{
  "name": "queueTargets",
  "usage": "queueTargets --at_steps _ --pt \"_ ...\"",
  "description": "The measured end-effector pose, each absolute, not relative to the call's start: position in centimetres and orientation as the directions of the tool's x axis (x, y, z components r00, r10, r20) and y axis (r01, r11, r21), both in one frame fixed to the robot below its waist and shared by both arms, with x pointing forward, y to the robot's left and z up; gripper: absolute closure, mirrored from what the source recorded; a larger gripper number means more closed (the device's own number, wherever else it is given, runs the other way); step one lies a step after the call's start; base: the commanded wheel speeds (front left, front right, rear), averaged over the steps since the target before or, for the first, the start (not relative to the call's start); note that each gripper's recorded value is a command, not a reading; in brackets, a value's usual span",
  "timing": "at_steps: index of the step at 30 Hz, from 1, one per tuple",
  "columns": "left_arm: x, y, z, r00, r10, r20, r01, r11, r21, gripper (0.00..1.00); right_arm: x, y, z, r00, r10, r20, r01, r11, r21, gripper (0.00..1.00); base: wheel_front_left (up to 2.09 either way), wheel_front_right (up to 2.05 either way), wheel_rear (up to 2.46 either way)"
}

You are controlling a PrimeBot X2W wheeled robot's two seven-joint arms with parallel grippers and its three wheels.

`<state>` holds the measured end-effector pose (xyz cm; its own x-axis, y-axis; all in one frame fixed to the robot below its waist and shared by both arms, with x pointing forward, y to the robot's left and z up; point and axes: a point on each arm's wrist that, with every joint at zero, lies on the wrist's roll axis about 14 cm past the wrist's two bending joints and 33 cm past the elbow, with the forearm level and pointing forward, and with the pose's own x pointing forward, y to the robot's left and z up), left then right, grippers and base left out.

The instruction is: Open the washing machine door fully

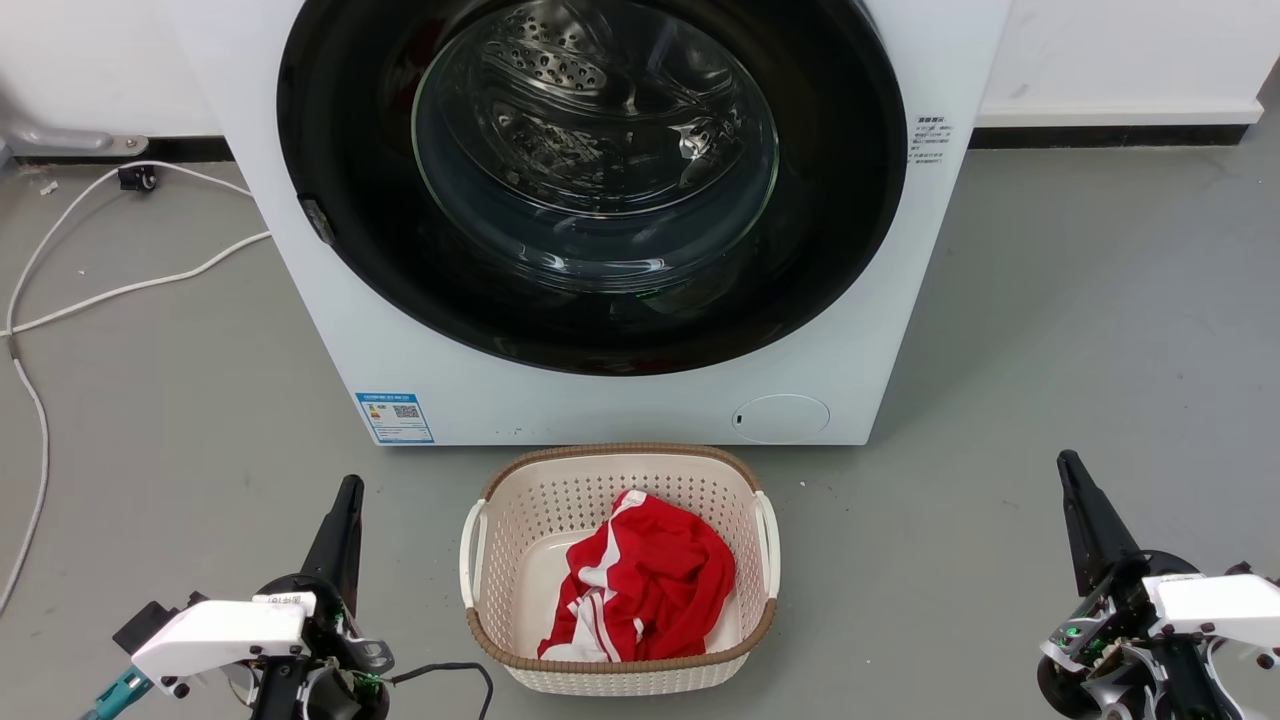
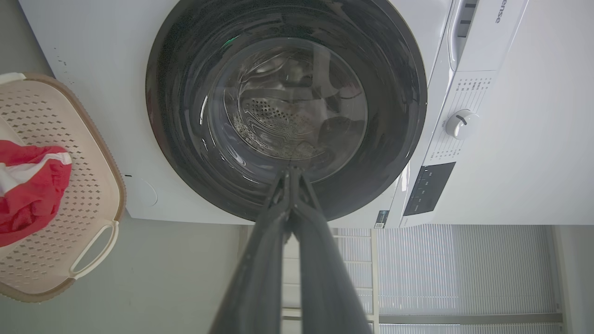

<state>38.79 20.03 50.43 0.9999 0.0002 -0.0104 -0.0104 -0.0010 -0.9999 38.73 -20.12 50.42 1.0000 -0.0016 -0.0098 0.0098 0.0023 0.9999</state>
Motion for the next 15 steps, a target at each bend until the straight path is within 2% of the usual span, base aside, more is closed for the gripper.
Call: queueTargets --at_steps 15 --pt "38.79 20.03 50.43 1.0 0.0 -0.01 -0.01 -0.001 -1.0 1.0 38.73 -20.11 50.43 1.0 -0.001 -0.01 0.01 0.002 1.0 1.0 0.0 0.0 0.0"
